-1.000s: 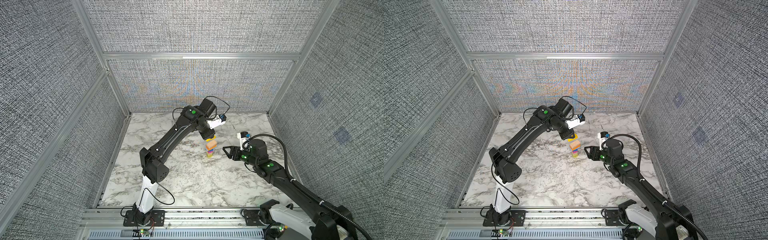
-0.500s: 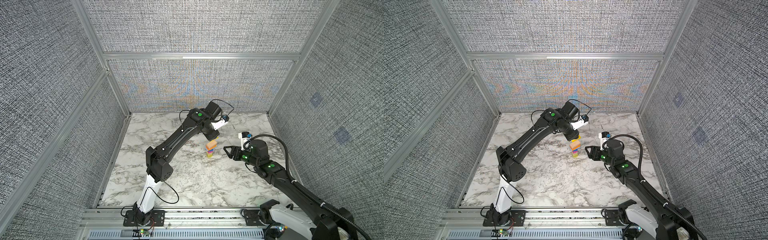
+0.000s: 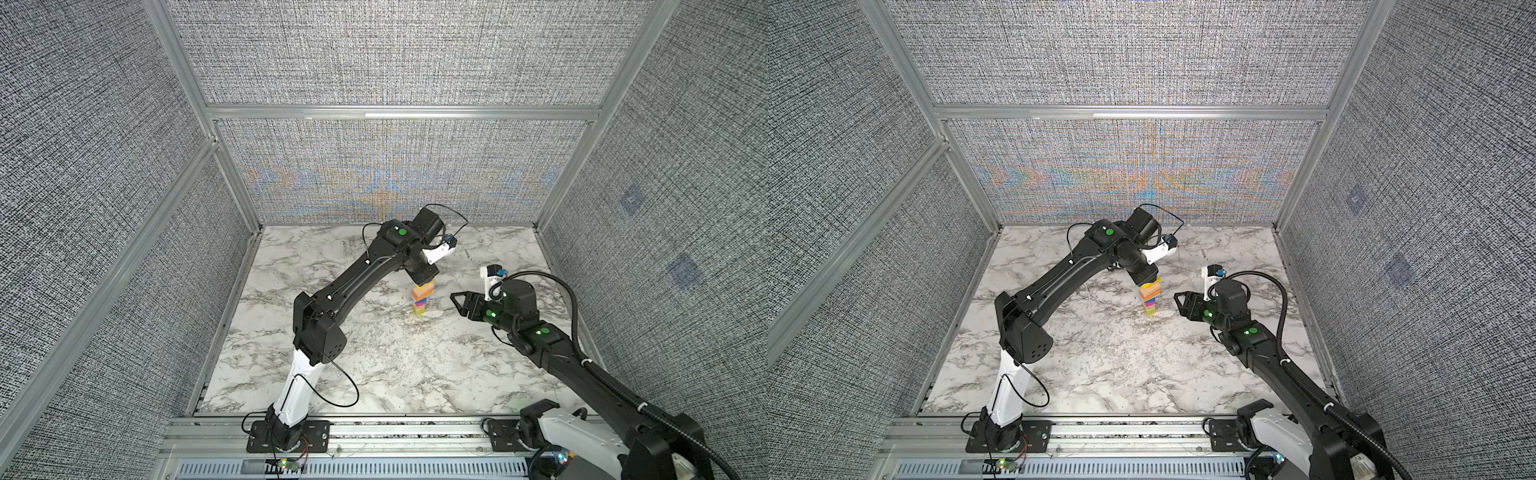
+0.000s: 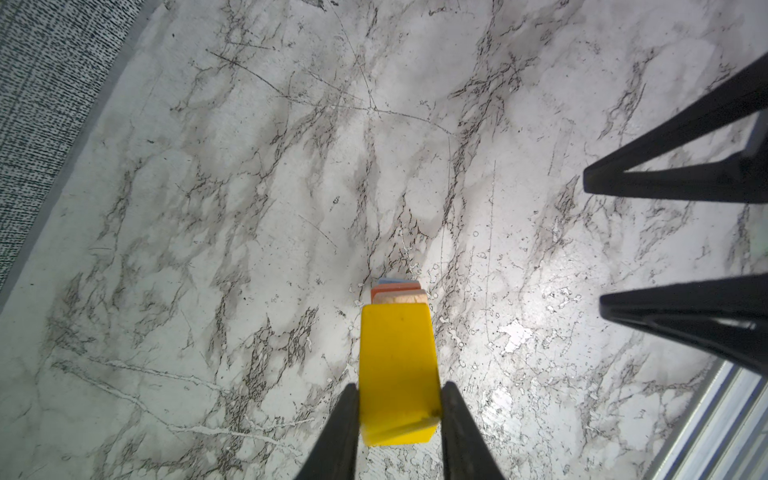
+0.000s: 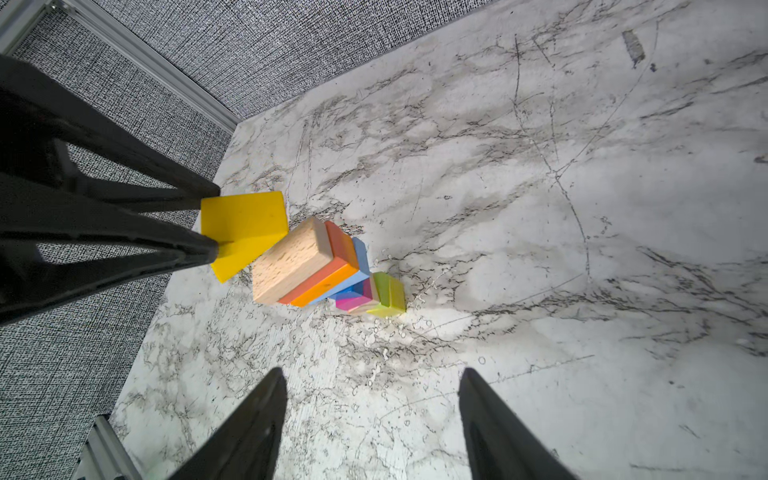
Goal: Build the wood block tower
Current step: 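Lower the yellow cube onto the top of the stack with the left gripper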
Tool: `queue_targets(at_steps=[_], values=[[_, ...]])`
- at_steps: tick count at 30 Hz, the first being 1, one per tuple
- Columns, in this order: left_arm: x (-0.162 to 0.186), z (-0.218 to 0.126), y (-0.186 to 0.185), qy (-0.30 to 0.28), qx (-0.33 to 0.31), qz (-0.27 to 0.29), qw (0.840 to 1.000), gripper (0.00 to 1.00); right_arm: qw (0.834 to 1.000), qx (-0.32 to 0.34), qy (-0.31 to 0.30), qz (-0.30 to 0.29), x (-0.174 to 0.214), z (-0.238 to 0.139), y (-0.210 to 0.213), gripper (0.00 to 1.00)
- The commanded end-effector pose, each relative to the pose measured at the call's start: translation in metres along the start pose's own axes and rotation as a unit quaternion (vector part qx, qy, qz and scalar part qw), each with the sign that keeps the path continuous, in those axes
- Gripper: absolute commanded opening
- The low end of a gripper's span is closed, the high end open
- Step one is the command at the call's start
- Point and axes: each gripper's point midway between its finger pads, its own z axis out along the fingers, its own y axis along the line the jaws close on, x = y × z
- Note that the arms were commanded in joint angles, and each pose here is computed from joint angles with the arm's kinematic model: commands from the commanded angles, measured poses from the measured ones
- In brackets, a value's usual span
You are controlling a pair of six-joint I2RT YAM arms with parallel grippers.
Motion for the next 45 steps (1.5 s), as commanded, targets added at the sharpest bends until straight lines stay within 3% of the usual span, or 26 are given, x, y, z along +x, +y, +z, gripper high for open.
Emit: queue_targets(at_steps=[1,18,45], values=[[-0.002,-0.001,0.001,-0.005,-0.002,-0.003,1.000,0.30,1.000,-0.005,-0.005,0.002,-0.003,0.001,0.002,0.68],[0.000,0.010,-0.006,0.002,0.019,-0.020,1.000,0.30,1.000,-0.010,0.000,0.009,-0.002,0.004,0.002,0.68],[0.011,0.018,0.003,0.029,-0.006,-0.040,0.999,0.30,1.000,-0.011,0.003,0.013,-0.002,0.005,0.000,0.68]])
